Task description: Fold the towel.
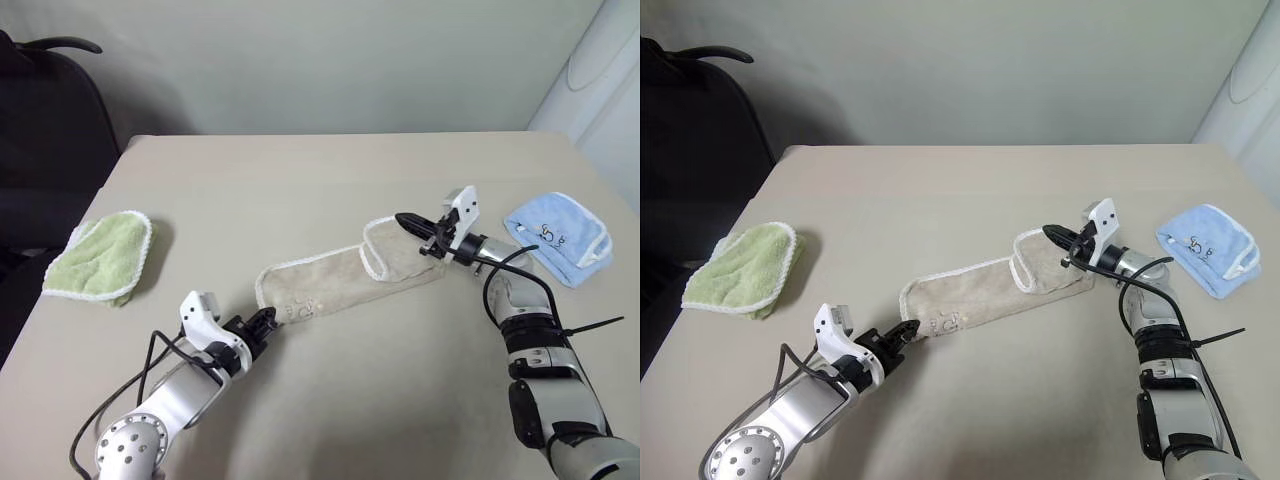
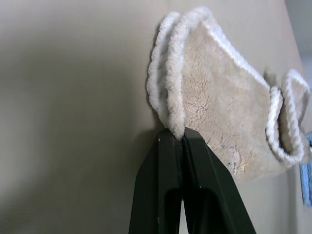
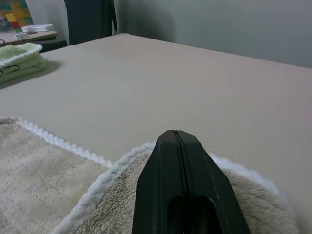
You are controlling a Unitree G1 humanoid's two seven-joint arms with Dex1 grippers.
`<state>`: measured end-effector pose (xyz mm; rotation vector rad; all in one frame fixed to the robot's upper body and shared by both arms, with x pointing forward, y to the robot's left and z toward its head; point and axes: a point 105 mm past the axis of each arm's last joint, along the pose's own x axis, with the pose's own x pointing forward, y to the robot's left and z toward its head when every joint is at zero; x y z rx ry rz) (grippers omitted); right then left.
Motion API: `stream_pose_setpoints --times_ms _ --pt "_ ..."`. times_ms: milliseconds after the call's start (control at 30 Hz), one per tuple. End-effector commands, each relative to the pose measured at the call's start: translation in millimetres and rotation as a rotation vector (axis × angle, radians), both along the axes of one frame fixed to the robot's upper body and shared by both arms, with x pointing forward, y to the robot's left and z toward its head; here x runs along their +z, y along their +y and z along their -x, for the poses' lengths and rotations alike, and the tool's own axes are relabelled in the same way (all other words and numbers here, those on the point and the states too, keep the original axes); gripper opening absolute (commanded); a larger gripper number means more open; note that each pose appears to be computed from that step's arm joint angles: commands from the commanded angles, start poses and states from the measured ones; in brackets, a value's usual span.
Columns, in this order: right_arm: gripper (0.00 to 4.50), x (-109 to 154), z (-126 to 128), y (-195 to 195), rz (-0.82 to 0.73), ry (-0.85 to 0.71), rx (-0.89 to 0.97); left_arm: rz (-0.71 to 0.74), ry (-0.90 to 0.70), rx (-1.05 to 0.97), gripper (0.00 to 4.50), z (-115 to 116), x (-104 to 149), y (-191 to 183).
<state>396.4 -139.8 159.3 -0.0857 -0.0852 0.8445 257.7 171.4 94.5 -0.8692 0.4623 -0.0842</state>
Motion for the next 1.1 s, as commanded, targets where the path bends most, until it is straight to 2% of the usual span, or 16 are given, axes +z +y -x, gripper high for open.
stream_pose_setpoints --times_ms 33,167,267,367,500,600,800,967,1100 --pt "0.0 22 -1 -12 -0.029 -0.069 -0.035 -0.07 -0.117 0.034 0.04 -2 24 16" --pt "0.0 26 -4 -20 -0.042 -0.077 -0.074 -0.195 -0.298 -0.02 0.04 -7 63 25" --pt "0.0 28 -7 -27 -0.056 -0.082 -0.112 -0.332 -0.421 -0.177 0.04 -7 88 10" --pt "0.0 32 -11 -34 -0.071 -0.089 -0.151 -0.48 -0.495 -0.372 0.04 -6 96 -13" --pt "0.0 34 -15 -41 -0.081 -0.098 -0.201 -0.57 -0.591 -0.613 0.04 -11 102 -52" --pt "0.0 34 -18 -49 -0.095 -0.104 -0.248 -0.618 -0.654 -0.763 0.04 -21 104 -82" --pt "0.0 38 -16 -75 -0.146 -0.126 -0.378 -0.675 -0.693 -1.005 0.04 -60 98 -151" --pt "0.0 35 -6 -90 -0.148 -0.139 -0.442 -0.697 -0.702 -1.143 0.04 -73 86 -189" --pt "0.0 33 5 -102 -0.148 -0.146 -0.495 -0.709 -0.666 -1.24 0.04 -75 63 -206"
